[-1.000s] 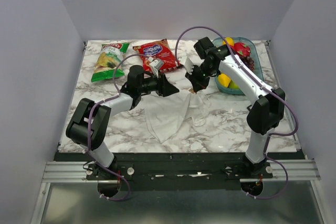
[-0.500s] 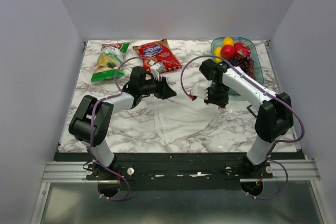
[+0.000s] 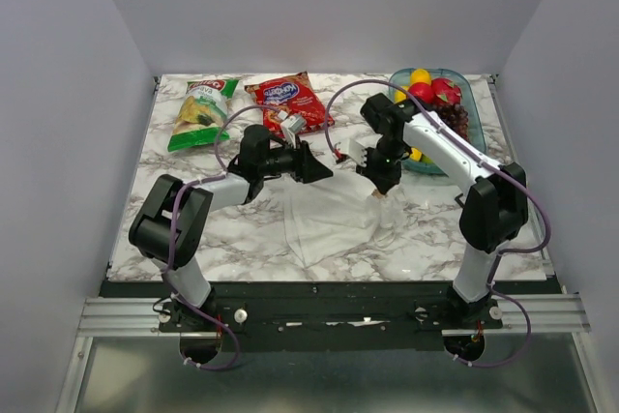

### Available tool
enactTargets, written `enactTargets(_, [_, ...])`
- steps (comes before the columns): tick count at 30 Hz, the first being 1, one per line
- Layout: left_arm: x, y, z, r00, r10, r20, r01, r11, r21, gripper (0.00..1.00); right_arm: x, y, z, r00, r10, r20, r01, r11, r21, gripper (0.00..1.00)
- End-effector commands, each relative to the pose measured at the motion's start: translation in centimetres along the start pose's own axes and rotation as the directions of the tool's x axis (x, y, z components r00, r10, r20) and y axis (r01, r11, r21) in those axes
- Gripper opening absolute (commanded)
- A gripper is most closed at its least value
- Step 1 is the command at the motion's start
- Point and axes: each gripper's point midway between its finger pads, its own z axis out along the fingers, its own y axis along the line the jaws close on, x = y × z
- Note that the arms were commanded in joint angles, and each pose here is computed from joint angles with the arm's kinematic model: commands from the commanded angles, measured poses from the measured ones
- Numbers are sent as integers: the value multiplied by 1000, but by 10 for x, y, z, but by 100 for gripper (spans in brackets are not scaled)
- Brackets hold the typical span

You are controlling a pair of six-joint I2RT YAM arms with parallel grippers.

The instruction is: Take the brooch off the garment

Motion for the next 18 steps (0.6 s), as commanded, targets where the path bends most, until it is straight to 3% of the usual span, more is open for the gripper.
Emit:
enactTargets(1, [-1, -19, 16, 997, -61, 37, 58, 995, 84, 51, 3, 26, -10, 996, 85, -13, -86, 991, -104, 1])
enactTargets(8, [4, -24, 22, 999, -48, -5, 49, 995, 92, 50, -33, -5, -13, 946, 289, 145, -295, 955, 22, 0])
enactTargets(13, [3, -20, 4, 999, -12, -44, 14, 998, 63, 50, -55, -38, -16, 901, 355, 249, -390, 914, 110, 0])
enactTargets(16, [3, -14, -10, 996, 29, -88, -28, 1000, 4, 50, -72, -69, -22, 842, 389, 373, -469, 870, 152, 0])
enactTargets(17, [-2, -13, -14, 989, 118, -92, -120, 993, -16, 49, -75, -79, -27, 809, 413, 419, -512, 844, 157, 0])
enactTargets(18, [6, -1, -21, 987, 94, -133, -107, 990, -93, 50, -88, -96, -41, 777, 377, 504, -527, 827, 195, 0])
